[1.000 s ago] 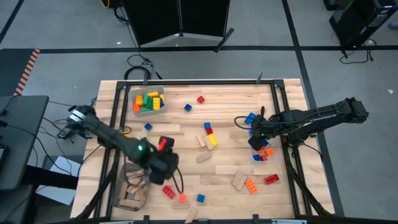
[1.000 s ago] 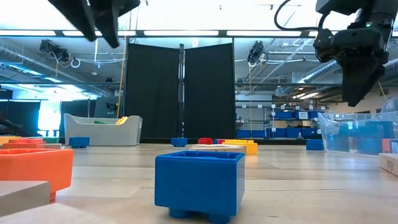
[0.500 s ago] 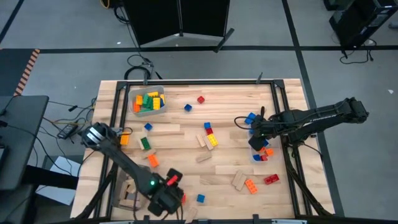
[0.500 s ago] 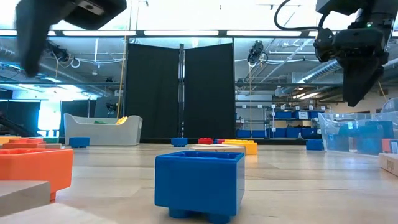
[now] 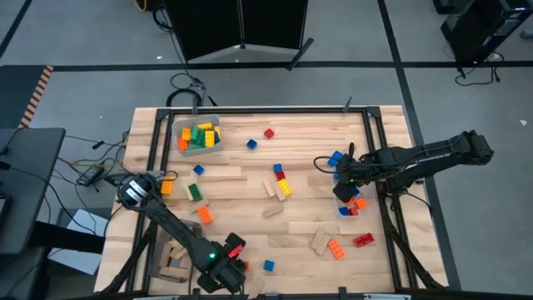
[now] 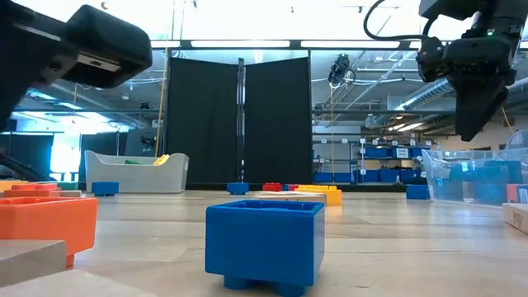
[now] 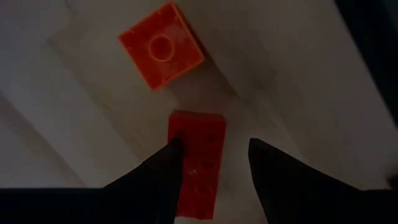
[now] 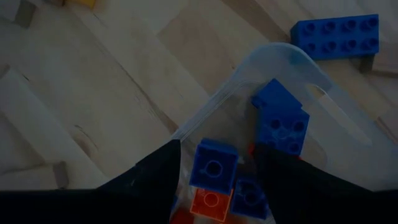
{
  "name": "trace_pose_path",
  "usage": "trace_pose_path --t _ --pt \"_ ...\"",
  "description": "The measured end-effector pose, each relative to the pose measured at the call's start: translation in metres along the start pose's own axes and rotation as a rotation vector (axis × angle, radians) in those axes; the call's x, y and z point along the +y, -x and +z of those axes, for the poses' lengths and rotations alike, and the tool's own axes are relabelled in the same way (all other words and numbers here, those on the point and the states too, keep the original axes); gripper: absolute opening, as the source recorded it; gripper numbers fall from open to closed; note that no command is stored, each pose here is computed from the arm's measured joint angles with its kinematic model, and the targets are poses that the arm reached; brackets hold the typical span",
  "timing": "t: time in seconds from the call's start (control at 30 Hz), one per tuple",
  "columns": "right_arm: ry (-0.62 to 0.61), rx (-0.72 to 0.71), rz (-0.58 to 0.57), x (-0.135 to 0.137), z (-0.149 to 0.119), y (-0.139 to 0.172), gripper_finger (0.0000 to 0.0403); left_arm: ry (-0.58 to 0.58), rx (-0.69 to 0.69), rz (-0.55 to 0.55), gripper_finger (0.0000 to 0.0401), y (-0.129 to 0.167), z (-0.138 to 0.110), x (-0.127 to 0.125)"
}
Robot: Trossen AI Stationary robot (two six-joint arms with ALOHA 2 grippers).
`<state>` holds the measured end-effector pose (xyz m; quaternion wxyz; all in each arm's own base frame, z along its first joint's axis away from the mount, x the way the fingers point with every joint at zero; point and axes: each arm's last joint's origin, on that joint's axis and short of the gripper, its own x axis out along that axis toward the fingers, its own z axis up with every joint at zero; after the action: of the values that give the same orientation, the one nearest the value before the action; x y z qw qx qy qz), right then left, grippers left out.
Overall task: Sort blocks by size
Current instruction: Put the large red game piece into the gray bin
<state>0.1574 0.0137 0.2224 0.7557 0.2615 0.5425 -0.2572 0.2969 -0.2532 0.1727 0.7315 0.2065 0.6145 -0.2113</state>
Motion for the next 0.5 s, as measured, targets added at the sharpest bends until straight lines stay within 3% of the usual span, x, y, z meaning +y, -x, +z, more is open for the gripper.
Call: trace_pose_path --t 0.5 --pt "0.0 0.0 0.0 0.0 0.0 0.0 0.022 0.032 -0.006 0.046 0.0188 0.001 0.0015 0.0094"
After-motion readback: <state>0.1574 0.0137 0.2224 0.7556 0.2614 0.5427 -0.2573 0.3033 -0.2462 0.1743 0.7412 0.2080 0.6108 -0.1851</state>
